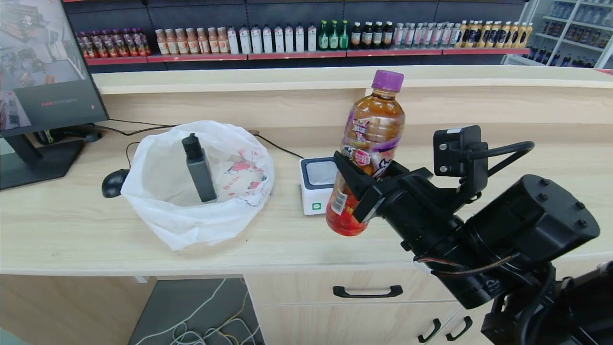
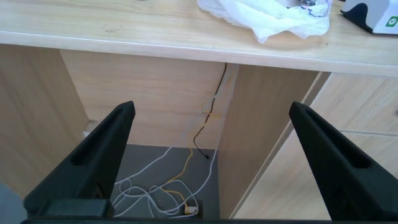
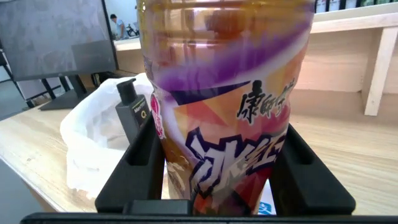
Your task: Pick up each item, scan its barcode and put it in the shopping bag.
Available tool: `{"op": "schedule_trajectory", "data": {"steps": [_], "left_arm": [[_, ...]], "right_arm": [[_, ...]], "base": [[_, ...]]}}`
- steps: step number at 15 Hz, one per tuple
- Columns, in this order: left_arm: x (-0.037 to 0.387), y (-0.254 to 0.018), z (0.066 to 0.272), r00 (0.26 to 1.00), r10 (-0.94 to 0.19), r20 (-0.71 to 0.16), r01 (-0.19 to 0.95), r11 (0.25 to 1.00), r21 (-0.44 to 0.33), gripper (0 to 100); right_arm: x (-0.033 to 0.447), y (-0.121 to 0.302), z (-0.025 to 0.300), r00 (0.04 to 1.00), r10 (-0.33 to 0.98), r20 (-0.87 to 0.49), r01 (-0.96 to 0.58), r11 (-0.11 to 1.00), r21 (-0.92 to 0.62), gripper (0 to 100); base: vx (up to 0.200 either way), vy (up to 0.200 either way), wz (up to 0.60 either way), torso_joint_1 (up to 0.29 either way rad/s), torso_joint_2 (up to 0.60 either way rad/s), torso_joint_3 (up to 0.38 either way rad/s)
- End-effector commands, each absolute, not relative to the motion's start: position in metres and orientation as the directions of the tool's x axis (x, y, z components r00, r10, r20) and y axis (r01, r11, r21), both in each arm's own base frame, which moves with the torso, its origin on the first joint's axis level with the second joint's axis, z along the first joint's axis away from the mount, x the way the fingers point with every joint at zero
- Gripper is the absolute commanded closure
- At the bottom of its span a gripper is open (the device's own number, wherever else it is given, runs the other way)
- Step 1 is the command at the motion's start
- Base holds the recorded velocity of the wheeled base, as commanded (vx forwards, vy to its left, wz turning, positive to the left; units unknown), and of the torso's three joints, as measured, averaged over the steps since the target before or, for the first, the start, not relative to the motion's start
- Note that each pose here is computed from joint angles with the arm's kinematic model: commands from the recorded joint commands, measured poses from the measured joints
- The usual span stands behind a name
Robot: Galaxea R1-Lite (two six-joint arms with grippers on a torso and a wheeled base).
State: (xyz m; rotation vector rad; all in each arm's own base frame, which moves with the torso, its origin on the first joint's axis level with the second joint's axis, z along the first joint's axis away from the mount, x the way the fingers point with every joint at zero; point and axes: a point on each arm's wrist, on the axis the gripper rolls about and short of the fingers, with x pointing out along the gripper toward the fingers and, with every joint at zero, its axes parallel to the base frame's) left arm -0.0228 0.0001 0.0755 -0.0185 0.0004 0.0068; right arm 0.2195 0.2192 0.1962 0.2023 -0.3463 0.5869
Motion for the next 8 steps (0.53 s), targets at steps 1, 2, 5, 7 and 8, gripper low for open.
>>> {"op": "schedule_trajectory", "data": {"steps": [1, 2, 5, 7, 8], "left_arm": [[-0.0228, 0.0001, 0.0755, 1.0, 0.008, 0.0, -0.008, 1.0, -0.018, 0], [-0.0228, 0.0001, 0.0755, 1.0, 0.008, 0.0, -0.008, 1.0, -0.018, 0], [-0.0228, 0.0001, 0.0755, 1.0, 0.008, 0.0, -0.008, 1.0, -0.018, 0], [-0.0228, 0.0001, 0.0755, 1.0, 0.008, 0.0, -0.008, 1.0, -0.015, 0], [-0.0228, 0.0001, 0.0755, 1.0, 0.008, 0.0, -0.008, 1.0, -0.014, 0]], "right_arm": [[0.2201, 0.2188, 0.197, 0.78, 0.499, 0.378, -0.568, 0.818, 0.094, 100], [0.2204, 0.2171, 0.1968, 0.783, 0.495, 0.377, -0.565, 0.82, 0.095, 100], [0.222, 0.2133, 0.198, 0.788, 0.485, 0.38, -0.558, 0.823, 0.106, 100], [0.2194, 0.2107, 0.2025, 0.784, 0.481, 0.392, -0.559, 0.822, 0.11, 100], [0.2187, 0.2101, 0.2039, 0.783, 0.48, 0.396, -0.559, 0.822, 0.11, 100]], "base": [[0.0, 0.2, 0.0, -0.002, 0.01, -0.012], [0.0, 0.2, 0.0, 0.002, 0.01, 0.002], [0.0, 0.2, 0.0, 0.001, 0.0, 0.001], [0.0, 0.1, 0.0, 0.001, 0.0, 0.001], [0.0, 0.0, 0.0, 0.0, 0.0, 0.0]]}}
